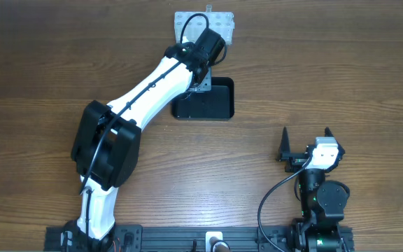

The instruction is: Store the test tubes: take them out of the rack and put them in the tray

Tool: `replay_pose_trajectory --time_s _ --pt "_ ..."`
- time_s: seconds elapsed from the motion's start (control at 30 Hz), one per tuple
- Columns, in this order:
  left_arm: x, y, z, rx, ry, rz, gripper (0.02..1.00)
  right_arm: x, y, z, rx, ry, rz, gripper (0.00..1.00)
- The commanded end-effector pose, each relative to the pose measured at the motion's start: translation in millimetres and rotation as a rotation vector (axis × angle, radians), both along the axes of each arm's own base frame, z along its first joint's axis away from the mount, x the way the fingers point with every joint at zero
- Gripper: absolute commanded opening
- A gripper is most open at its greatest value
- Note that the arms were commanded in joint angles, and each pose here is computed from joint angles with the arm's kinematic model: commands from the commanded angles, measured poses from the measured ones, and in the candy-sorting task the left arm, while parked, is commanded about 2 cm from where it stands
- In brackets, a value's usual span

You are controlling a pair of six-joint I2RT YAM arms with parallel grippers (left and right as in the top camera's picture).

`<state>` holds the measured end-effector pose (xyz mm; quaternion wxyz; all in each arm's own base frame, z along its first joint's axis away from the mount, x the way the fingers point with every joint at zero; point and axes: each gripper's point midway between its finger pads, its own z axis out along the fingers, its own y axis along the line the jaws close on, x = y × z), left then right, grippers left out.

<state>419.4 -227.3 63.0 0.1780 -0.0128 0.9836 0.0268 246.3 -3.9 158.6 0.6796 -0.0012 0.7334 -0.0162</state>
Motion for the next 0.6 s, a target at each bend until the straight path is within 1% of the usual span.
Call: replay_pose_trajectory --time_s 0.03,0.17,0.27,0.37,0.4,0.47,0.53,0.6 --pt "1 1 7 0.013 -0.026 0.008 0.465 0 -1 -1 0.000 -0.004 -0.006 0.991" --pt "10 3 50 0.025 -0.161 0.021 0.529 0 -1 -1 0.000 -0.004 -0.006 0.991" --pt "20 3 95 0.026 -0.307 0.026 0.619 0 -1 -1 0.000 -0.004 -0.006 0.991" --pt "32 -2 147 0.009 -0.463 -0.038 0.735 0 -1 -1 0.000 -0.004 -0.006 0.993" --pt "36 -5 167 -0.001 -0.519 -0.071 0.803 0 -1 -1 0.000 -0.004 -0.006 0.991" --pt "41 -6 198 -0.014 -0.609 -0.110 0.899 0 -1 -1 0.000 -0.004 -0.006 0.993" --pt "44 -3 229 -0.018 -0.693 -0.144 0.954 0 -1 -1 0.000 -0.004 -0.006 0.993" --pt "46 1 256 -0.022 -0.764 -0.181 0.985 0 -1 -1 0.000 -0.004 -0.006 0.993"
